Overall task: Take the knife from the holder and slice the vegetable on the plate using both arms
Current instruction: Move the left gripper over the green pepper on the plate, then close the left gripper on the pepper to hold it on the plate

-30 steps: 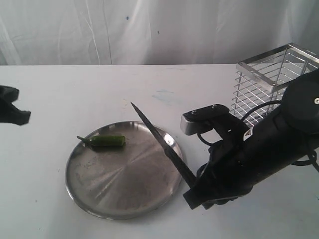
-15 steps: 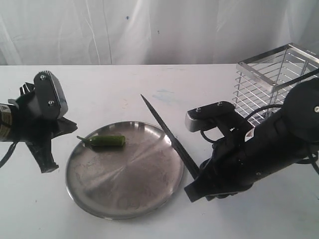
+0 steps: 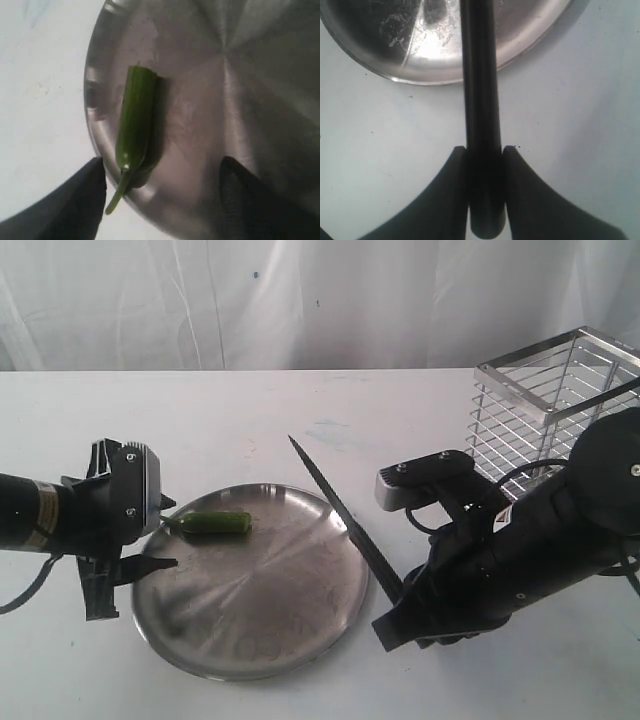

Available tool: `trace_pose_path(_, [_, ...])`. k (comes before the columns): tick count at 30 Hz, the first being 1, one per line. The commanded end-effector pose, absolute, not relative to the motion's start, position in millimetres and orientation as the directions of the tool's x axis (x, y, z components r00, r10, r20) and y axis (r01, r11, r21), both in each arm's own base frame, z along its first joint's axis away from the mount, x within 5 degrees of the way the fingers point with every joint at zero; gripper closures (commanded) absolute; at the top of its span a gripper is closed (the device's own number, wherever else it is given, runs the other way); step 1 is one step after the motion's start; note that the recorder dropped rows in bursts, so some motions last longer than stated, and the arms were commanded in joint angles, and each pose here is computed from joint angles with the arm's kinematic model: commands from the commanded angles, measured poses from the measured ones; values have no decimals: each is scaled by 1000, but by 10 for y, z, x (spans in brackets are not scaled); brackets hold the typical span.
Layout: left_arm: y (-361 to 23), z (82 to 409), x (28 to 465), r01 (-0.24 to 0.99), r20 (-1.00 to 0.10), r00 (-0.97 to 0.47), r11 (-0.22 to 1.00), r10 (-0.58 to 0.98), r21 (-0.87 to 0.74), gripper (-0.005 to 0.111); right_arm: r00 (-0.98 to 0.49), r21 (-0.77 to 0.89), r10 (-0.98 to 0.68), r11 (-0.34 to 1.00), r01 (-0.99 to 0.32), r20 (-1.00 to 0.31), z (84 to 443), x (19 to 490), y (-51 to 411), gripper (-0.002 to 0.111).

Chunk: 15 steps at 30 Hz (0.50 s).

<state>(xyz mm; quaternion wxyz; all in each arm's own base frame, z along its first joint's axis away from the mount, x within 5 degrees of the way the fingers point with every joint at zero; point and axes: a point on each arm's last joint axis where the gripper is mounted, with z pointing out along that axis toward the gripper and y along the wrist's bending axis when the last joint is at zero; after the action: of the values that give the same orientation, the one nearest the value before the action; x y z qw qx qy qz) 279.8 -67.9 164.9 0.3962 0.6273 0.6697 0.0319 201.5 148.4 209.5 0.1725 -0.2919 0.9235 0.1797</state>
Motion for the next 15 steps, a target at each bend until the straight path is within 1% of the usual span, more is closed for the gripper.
trace_pose_path(1, [-674, 1475, 2878, 807, -441, 122, 170, 889, 566, 38, -783, 242, -468, 772, -588, -409, 2084, 2001, 1474, 108])
trace_pose_path(3, [-676, 1418, 2937, 803, -419, 142, 143, 897, 579, 38, -789, 255, -473, 768, -587, -393, 2112, 1996, 1483, 108])
trace_pose_path(6, [-727, 1409, 3066, 801, -465, 148, 170, 873, 574, 38, -783, 264, -497, 752, -603, -373, 2184, 2000, 1504, 108])
trace_pose_path(9, [-763, 1425, 3193, 798, -503, 128, 212, 854, 564, 38, -768, 251, -512, 743, -621, -385, 2259, 2036, 1521, 108])
trace_pose_path(15, [-810, 1395, 3421, 800, -559, 90, 275, 825, 534, 39, -773, 252, -491, 752, -609, -403, 2358, 2091, 1544, 108])
